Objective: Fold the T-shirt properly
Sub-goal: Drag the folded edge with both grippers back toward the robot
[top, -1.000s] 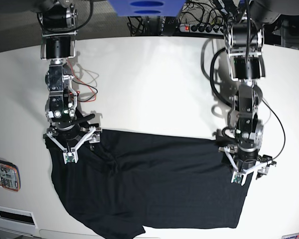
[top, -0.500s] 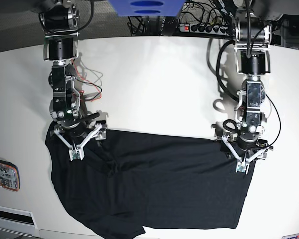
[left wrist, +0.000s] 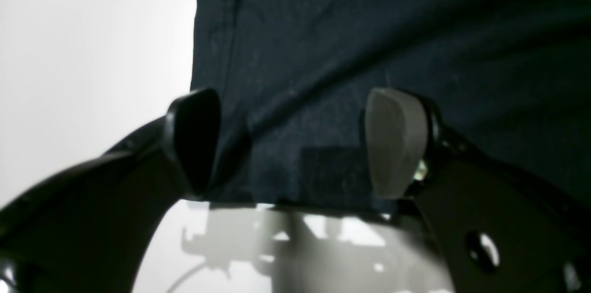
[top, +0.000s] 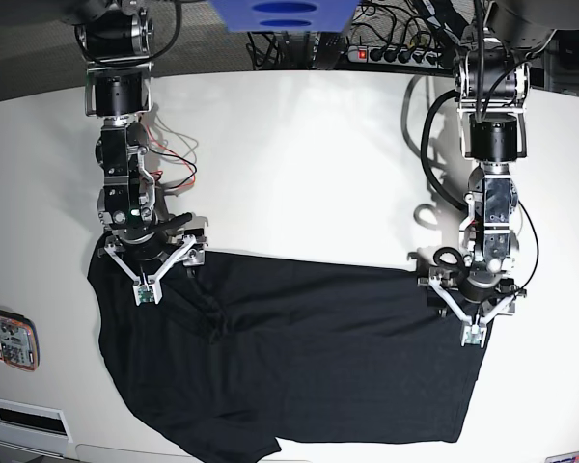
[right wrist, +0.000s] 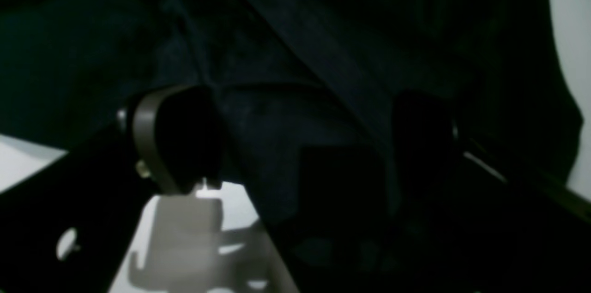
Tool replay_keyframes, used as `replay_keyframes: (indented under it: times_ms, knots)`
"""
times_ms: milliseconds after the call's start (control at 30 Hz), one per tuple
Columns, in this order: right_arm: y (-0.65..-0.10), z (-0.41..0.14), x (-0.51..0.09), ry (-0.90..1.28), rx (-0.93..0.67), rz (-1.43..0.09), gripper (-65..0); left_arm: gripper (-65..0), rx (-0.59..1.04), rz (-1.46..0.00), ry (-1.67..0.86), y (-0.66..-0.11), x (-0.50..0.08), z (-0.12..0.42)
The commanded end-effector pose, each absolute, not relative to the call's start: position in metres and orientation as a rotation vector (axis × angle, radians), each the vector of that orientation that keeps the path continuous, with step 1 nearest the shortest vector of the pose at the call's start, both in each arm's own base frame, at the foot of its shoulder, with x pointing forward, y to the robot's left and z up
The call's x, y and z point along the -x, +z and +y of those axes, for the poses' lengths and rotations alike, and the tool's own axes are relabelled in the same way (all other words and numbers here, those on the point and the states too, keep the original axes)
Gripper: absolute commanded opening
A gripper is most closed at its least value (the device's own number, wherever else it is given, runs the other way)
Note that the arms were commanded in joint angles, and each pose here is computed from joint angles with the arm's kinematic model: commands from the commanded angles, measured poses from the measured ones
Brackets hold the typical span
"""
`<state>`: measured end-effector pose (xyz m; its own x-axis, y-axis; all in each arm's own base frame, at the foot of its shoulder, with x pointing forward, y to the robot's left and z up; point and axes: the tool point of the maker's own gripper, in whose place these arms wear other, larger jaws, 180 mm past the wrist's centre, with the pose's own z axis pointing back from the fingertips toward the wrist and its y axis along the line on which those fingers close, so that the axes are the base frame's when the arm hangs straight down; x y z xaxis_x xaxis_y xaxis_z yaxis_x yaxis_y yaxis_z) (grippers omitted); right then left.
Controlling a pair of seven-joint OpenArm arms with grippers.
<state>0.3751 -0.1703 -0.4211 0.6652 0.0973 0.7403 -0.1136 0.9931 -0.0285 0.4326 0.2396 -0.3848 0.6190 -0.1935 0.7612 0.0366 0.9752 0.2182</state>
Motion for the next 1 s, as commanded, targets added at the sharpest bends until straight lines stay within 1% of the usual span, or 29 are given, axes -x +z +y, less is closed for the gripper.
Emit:
replay_keyframes:
  times_ms: [0, 67, 233, 333, 433, 567, 733, 867, 967]
  knots:
    - [-0.409, -0.175, -0.386, 0.114, -0.011, -0.88, -5.4, -18.5, -0.203, -0.941, -0.12, -0.367, -0.446, 0.248]
    - [-0.418, -0.176, -0.382, 0.108, -0.012, -0.855, -5.4, -18.5, -0.199, -0.913, -0.105, -0.376, -0.448, 0.252]
    - [-0.437, -0.176, -0.38, 0.083, -0.027, -0.868, -5.4, -18.5, -0.188, -0.835, -0.068, -0.398, -0.45, 0.264]
    - [-0.466, -0.16, -0.37, 0.043, -0.073, -0.864, -5.4, -18.5, -0.13, -0.847, -0.014, -0.415, -0.448, 0.263]
    - [-0.493, -0.155, -0.355, 0.013, -0.09, -0.828, -5.4, -18.5, -0.096, -0.813, 0.025, -0.439, -0.434, 0.262]
    - [-0.495, -0.165, -0.352, -0.039, -0.083, -0.82, -5.4, -18.5, -0.096, -0.751, 0.023, -0.466, -0.405, 0.263]
    - [-0.466, -0.17, -0.367, -0.035, -0.075, -0.866, -5.4, -18.5, -0.112, -0.684, 0.022, -0.489, -0.373, 0.271]
    - [-0.475, -0.169, -0.335, -0.016, -0.068, -0.802, -5.4, -18.6, -0.112, -0.642, 0.021, -0.504, -0.352, 0.272]
    - [-0.465, -0.168, -0.329, -0.002, -0.065, -0.809, -5.4, -18.6, -0.115, -0.619, 0.013, -0.51, -0.337, 0.271]
